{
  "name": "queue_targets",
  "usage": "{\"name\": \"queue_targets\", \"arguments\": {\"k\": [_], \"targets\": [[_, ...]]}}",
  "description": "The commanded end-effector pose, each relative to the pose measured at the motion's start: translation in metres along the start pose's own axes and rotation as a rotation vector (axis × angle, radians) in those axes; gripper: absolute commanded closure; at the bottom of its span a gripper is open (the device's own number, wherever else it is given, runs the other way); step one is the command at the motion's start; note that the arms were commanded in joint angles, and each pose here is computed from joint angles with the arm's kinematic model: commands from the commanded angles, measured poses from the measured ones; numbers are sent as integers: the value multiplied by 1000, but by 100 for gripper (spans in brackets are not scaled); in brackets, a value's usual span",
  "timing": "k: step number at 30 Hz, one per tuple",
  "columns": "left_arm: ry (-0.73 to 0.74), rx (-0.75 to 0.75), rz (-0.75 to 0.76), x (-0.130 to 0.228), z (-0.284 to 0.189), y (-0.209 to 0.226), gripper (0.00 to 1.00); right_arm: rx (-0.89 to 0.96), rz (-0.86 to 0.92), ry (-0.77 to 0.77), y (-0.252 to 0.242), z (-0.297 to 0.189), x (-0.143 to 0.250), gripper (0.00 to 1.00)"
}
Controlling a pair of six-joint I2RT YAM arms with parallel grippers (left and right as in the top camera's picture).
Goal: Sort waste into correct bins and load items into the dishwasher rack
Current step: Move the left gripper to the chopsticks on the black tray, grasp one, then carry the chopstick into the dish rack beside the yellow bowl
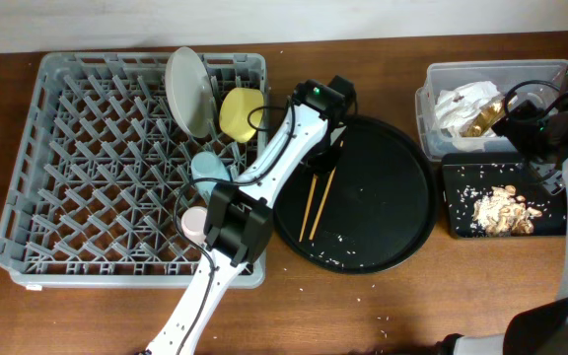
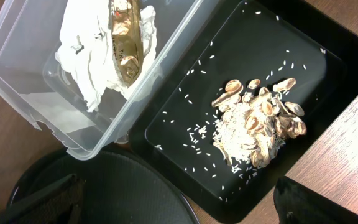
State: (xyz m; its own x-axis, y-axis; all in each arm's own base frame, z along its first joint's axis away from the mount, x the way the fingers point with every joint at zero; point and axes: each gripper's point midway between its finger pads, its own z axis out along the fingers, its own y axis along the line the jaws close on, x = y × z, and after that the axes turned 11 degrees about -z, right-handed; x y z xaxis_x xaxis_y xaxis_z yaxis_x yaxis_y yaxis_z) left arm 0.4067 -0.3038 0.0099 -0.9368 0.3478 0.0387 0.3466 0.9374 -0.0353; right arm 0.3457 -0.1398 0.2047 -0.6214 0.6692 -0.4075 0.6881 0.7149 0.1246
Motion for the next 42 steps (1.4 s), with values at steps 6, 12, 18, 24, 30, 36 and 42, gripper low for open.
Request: {"name": "queue_targets", "arguments": {"k": [6,12,18,24,30,36,42], "targets": [[40,-67,-41,9,21,-3,93,0,-5,-7,-1,-1,-3,2],[28,-70,-42,10,7,-1,100,0,-5,-7,-1,-1,-3,2],[-257,-3,-93,-2,-140,15,100,0,-5,-7,-1,-1,-3,2],[-475,-43,-317,39,-264,87,100,0,-5,-7,-1,-1,-3,1],[-215,-178,-558,93,-187,124,99,0,-5,-7,-1,-1,-3,1],[-151,-134,-551,85,-106,115,100,0,-5,-7,-1,-1,-3,1],[-183,-139,-494,77,-109,116,54,0,-5,-7,-1,-1,-3,2]]}}
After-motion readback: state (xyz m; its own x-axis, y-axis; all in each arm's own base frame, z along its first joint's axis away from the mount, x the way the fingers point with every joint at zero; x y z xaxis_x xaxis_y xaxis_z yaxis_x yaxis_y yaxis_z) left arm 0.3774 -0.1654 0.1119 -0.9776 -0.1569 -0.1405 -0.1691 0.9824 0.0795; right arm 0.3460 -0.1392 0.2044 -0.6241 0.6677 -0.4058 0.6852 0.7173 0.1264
